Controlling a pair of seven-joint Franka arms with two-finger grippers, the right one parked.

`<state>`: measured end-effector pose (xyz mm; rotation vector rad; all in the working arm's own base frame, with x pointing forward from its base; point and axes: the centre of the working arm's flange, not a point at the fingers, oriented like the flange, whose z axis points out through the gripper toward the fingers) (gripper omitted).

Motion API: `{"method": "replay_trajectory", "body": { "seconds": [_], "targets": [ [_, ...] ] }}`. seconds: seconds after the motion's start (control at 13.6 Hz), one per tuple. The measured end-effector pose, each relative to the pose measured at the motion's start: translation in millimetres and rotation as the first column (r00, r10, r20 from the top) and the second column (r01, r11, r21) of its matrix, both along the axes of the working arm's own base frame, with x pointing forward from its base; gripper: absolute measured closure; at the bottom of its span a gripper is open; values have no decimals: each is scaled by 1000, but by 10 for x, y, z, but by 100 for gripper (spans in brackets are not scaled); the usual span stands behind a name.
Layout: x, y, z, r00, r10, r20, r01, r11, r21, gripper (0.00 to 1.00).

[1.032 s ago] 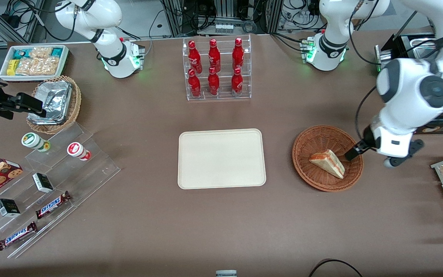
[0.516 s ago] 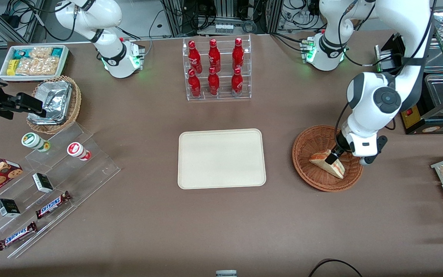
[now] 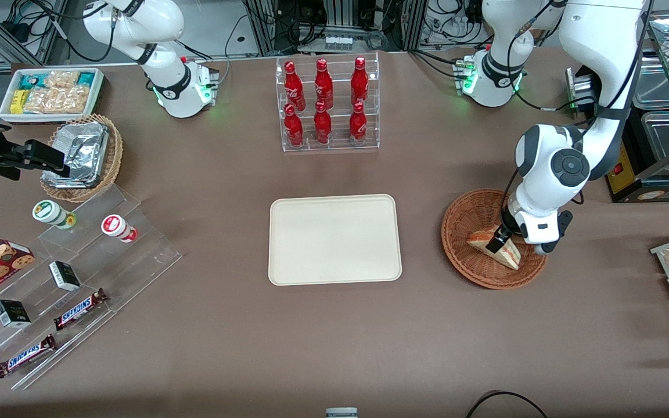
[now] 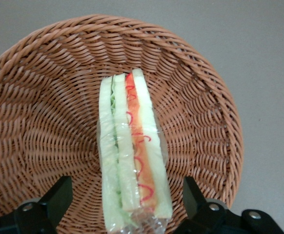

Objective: Place sandwich from basket to tray
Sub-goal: 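Lower the left gripper around the sandwich and close on it, then lift the sandwich and carry it over the cream tray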

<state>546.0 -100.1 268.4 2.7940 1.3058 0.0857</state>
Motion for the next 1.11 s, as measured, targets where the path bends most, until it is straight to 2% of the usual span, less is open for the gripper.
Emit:
{"method": "replay_trajectory", "body": {
  "seconds": [0.15, 0.44, 0.52, 0.66, 0.88, 0.96, 1.11],
  "targets": [
    [9, -2, -72, 1000, 2, 4, -2, 1000, -1, 5],
    [23, -5, -133, 1000, 2, 2, -2, 1000, -2, 52],
    [48, -9, -104, 1000, 2, 9, -2, 1000, -3, 61],
    [129, -28, 71, 1000, -2, 10, 2, 1000, -2, 68],
    [283, -147, 883, 995, -84, -58, 85, 996, 16, 76],
    [318, -276, 1252, 989, -131, -64, 132, 991, 18, 81],
    [324, -718, 1903, 965, -256, -56, 257, 966, 19, 84]
  ]
}}
